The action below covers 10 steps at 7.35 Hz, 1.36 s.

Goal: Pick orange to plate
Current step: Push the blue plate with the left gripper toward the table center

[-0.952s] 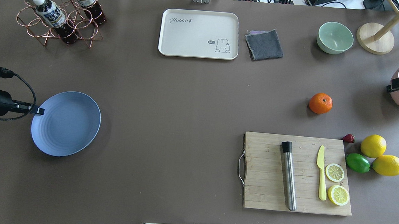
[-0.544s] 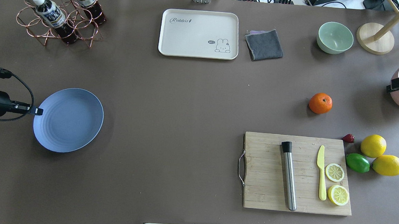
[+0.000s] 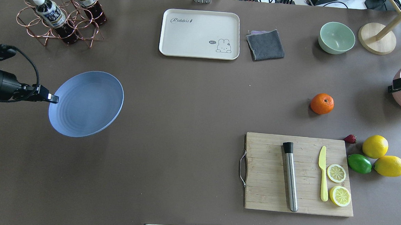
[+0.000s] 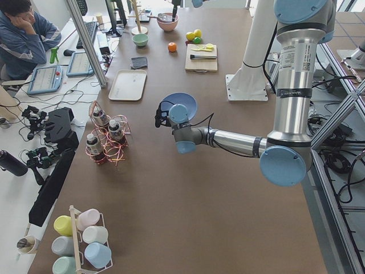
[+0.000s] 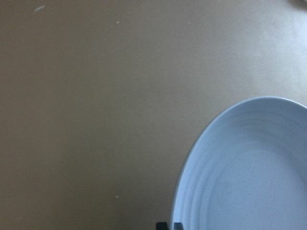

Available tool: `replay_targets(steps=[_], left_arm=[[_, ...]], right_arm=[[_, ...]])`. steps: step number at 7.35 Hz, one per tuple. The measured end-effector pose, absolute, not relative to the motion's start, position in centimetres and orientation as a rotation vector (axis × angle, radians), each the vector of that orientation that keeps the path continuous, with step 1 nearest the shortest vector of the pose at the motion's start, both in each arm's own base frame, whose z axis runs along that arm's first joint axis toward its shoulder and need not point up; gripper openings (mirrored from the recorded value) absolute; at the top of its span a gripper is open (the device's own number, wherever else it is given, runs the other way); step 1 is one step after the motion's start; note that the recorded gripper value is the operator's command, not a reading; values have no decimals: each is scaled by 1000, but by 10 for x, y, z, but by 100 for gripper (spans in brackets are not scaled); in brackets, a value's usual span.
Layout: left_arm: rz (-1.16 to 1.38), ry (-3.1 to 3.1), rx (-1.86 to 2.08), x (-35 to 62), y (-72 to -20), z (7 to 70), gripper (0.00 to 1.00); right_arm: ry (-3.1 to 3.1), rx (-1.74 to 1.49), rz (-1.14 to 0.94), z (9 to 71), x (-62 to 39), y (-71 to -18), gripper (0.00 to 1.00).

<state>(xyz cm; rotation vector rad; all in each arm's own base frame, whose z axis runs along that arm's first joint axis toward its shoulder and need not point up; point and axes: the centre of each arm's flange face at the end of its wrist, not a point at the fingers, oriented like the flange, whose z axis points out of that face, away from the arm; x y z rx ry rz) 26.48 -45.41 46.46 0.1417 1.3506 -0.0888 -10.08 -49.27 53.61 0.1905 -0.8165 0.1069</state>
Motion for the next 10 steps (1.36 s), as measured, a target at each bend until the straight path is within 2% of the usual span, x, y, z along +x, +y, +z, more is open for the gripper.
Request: replay_targets(steps=[2, 4, 7, 8, 9, 10], left_arm=[[-168, 1363, 138, 359, -472, 378, 0], [-221, 1266, 160, 458, -459, 317, 0], [-247, 1174, 187, 518, -451, 302, 0], [-246, 1169, 186, 523, -450, 303, 45], [-244, 1166, 188, 526, -448, 303, 98], [-242, 1158, 206, 528, -447, 304, 99]], right_arm=[[-817, 189, 106, 536, -101, -492, 100], [-816, 188, 105, 537, -101, -492, 100], [-818, 189, 105, 536, -102, -492, 100], [-818, 188, 105, 537, -102, -492, 100], [-818, 187, 104, 537, -103, -493, 100], [-818, 188, 102, 536, -104, -494, 100]])
